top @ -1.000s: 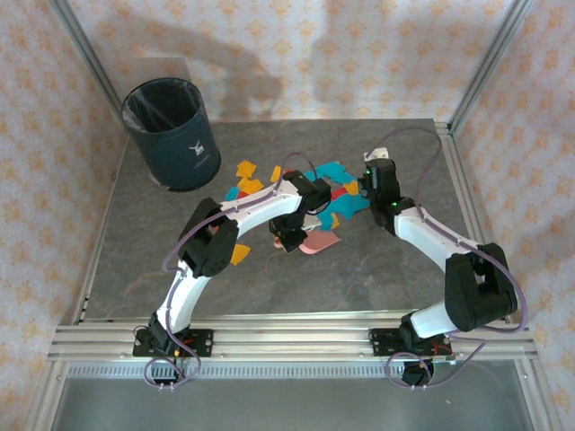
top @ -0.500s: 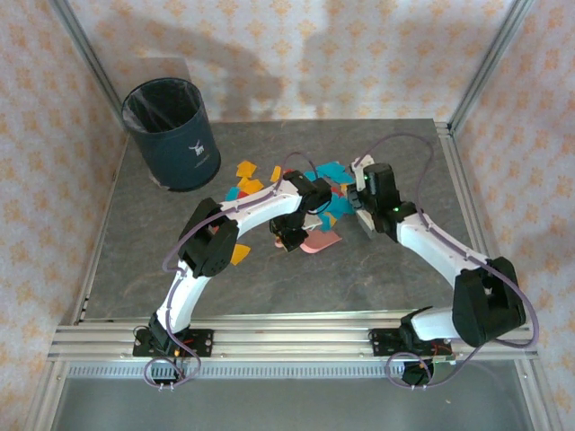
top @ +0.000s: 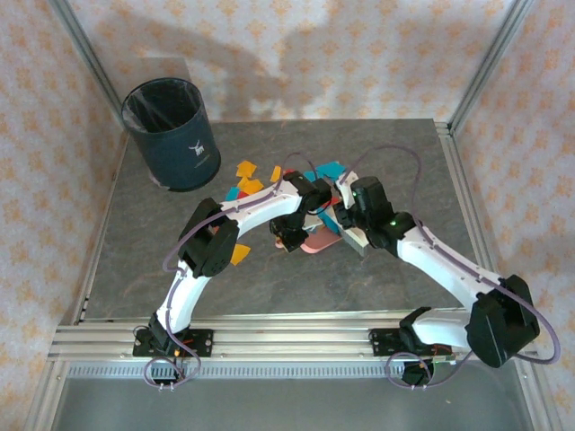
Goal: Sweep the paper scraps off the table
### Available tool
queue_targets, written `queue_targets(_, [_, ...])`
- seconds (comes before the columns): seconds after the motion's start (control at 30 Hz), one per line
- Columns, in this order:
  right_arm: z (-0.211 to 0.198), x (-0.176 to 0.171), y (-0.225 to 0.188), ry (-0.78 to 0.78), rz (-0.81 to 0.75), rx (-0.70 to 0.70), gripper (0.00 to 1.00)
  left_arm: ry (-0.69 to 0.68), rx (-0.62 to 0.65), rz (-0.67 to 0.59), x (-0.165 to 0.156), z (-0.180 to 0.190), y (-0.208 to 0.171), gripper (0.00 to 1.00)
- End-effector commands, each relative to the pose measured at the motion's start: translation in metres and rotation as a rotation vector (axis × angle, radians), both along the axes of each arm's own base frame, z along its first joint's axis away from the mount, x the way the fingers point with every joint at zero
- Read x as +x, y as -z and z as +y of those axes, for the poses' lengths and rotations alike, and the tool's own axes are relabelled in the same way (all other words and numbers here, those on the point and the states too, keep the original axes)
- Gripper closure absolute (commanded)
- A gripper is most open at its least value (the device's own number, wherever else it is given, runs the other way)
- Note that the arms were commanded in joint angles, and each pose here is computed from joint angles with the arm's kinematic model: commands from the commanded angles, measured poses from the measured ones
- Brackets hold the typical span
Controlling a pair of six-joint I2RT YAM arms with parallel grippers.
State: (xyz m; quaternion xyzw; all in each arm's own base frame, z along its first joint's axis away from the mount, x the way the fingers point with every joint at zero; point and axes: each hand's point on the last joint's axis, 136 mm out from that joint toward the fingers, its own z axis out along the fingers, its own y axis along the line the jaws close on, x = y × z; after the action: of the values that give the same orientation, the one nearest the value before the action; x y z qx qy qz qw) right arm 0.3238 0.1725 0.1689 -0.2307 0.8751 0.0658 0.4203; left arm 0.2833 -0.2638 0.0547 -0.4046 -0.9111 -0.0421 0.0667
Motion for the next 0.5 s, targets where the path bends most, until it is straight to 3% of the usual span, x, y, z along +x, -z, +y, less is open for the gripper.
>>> queue_targets(0.0, [-0.008,-0.014,-0.012,0.035,-0.009,0.023,1.0,-0.014,0.036,0.001,-0.003,0.01,0.003,1.0])
queue_targets(0.27, [-0.019,-0.017,-0.04,0.082,-0.085,0.051,1.0,-0.001,0.038,-0.001,-0.014,0.022,-0.004,1.0])
queue_targets(0.47, [-0.042,-0.006,-0.047,0.224,-0.147,0.01,1.0,0.004,0.032,0.004,-0.018,0.025,-0.006,1.0])
